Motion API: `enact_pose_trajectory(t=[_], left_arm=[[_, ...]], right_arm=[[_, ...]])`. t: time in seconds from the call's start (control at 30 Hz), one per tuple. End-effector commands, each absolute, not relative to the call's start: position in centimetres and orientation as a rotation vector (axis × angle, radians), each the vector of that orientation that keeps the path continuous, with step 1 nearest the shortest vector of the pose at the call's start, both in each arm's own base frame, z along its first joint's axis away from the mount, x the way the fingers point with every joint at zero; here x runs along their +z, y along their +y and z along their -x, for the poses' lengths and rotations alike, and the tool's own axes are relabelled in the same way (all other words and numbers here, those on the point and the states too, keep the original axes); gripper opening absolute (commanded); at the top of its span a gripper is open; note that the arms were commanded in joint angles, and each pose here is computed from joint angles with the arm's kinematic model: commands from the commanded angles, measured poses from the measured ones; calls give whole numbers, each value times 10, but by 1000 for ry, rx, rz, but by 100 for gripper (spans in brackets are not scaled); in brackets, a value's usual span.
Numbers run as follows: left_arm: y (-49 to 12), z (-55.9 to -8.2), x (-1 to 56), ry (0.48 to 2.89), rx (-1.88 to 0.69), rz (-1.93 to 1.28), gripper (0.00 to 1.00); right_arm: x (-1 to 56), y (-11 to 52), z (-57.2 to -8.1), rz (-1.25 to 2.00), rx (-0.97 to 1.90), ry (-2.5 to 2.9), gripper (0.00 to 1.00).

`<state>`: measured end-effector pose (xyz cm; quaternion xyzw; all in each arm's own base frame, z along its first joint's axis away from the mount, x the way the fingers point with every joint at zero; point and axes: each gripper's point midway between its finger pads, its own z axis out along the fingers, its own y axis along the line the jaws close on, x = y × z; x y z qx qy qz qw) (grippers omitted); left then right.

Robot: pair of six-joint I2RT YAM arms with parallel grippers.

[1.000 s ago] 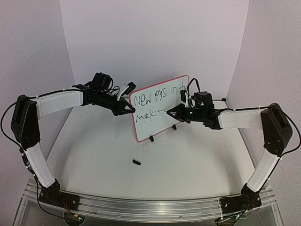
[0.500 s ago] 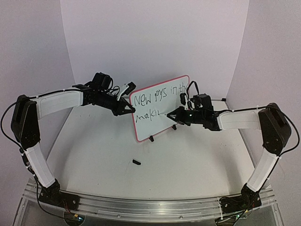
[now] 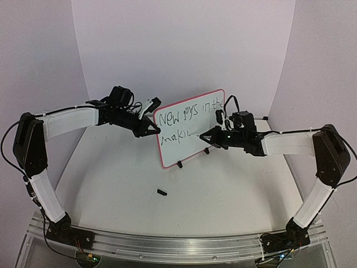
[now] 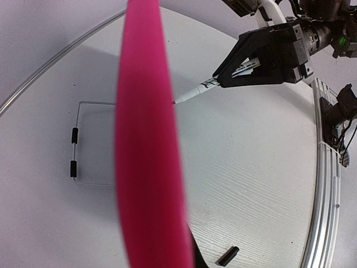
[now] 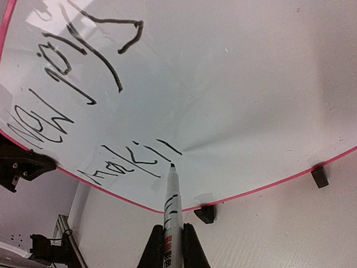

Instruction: Write a sentence on the whiteboard

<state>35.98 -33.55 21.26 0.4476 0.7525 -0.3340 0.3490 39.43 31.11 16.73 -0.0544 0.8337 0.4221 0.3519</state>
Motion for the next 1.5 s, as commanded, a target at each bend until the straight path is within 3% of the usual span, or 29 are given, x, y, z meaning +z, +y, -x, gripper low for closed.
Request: enact_pose_trajectory(t=[0.0,1.47], left_arm=[[-341,-323,184,2085,-970,-1238,0],[-340,-324,181,2093,-965,-1239,0]], right_arm=[[205,311,-398,164,1112,2061,0],[205,305,-417,115,1053,2048,0]])
